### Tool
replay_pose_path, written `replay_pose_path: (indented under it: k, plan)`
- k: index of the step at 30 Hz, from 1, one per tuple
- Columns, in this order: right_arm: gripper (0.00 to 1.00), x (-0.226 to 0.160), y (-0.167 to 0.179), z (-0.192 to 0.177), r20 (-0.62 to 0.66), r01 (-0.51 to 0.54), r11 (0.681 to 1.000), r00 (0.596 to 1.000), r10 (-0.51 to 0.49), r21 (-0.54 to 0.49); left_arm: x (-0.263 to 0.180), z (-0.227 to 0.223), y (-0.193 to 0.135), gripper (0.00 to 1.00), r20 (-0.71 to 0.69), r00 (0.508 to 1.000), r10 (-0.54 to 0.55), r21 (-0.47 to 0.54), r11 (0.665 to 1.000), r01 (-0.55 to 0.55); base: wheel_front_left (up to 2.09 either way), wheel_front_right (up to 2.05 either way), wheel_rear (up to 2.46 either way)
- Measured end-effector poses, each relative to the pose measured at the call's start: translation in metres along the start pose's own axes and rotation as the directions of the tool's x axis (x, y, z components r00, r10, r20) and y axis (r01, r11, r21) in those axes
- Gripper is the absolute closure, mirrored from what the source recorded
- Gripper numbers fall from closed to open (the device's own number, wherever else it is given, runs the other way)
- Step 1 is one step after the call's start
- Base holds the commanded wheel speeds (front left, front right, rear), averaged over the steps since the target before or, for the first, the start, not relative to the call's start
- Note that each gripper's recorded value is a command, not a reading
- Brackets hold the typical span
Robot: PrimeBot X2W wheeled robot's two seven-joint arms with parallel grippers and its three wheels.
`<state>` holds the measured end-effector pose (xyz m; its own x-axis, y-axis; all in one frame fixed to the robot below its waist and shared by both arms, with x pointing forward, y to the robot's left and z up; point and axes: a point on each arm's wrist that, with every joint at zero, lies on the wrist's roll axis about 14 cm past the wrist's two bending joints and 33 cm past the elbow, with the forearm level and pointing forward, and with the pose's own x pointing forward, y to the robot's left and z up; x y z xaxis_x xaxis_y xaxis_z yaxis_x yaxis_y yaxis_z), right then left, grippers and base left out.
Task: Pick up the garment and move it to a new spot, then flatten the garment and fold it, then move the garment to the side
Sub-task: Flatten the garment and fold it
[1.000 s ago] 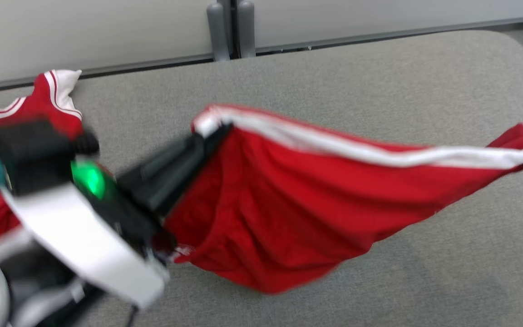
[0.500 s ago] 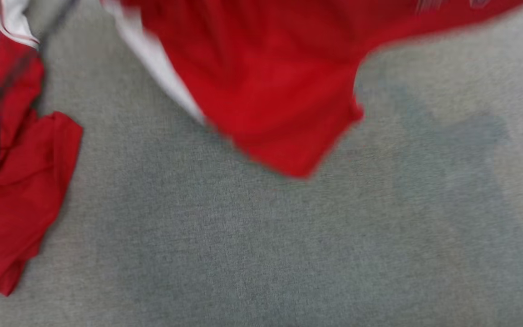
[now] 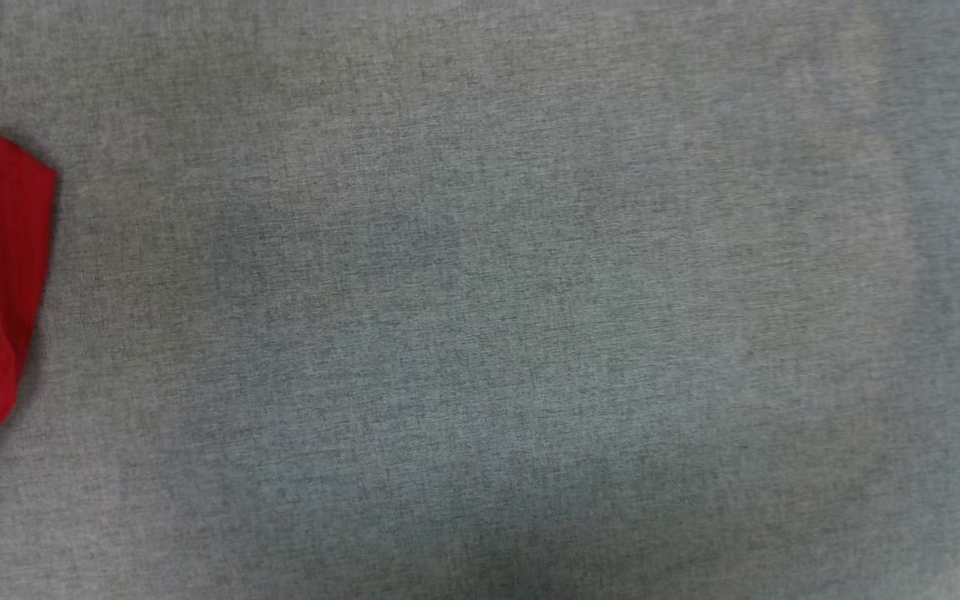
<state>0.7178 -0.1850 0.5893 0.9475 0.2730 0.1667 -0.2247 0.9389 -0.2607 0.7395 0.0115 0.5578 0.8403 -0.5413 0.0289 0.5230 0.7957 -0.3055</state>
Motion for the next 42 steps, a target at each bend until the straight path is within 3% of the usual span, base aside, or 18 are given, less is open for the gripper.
replay_pose_path:
  k: [4,8,11,16,17,20,23,32,36,42]
  plan:
    - [1.00,-0.035,0.026,-0.074,-0.133,-0.082,0.997,0.988,0.079,-0.016,-0.022,-0.080,0.000,1.00,-0.147,0.989,-0.009,-0.109,0.994,-0.007,0.00,0.00,0.00]
    - [1.00,-0.094,0.037,-0.120,-0.246,-0.152,0.988,0.959,0.143,-0.017,-0.062,-0.128,-0.028,1.00,-0.259,0.959,-0.114,-0.224,0.973,0.055,0.00,0.00,0.00]
    - [1.00,-0.145,0.051,-0.140,-0.327,-0.178,0.982,0.926,0.187,0.057,-0.112,-0.164,-0.044,1.00,-0.362,0.915,-0.177,-0.314,0.948,0.059,0.00,0.00,0.00]
    - [1.00,-0.217,0.065,-0.128,-0.389,-0.182,0.972,0.893,0.227,0.148,-0.188,-0.172,-0.077,1.00,-0.434,0.861,-0.264,-0.430,0.901,0.059,0.00,0.00,0.00]
    - [1.00,-0.217,0.065,-0.128,-0.389,-0.182,0.972,0.893,0.227,0.148,-0.188,-0.172,-0.077,1.00,-0.434,0.861,-0.264,-0.430,0.901,0.059,0.00,0.00,0.00]
    - [1.00,-0.264,0.070,-0.118,-0.438,-0.184,0.969,0.866,0.240,0.166,-0.240,-0.176,-0.093,1.00,-0.475,0.839,-0.265,-0.449,0.893,0.028,0.00,0.00,0.00]
    - [1.00,-0.310,0.074,-0.106,-0.478,-0.163,0.970,0.848,0.232,0.180,-0.293,-0.183,-0.108,1.00,-0.516,0.834,-0.197,-0.417,0.908,-0.044,0.00,0.00,0.00]
    - [1.00,-0.456,0.104,-0.087,-0.589,-0.041,0.963,0.784,0.197,0.267,-0.422,-0.200,-0.161,1.00,-0.526,0.849,0.050,-0.451,0.830,-0.327,0.00,0.00,0.00]
    - [1.00,-0.465,0.103,-0.071,-0.578,-0.033,0.966,0.795,0.181,0.258,-0.432,-0.189,-0.183,1.00,-0.470,0.879,0.081,-0.526,0.774,-0.353,0.00,0.00,0.00]
    - [1.00,-0.397,0.098,-0.037,-0.487,-0.159,0.970,0.843,0.229,0.183,-0.405,-0.156,-0.171,1.00,-0.355,0.926,0.128,-0.621,0.708,-0.336,0.00,0.00,0.00]
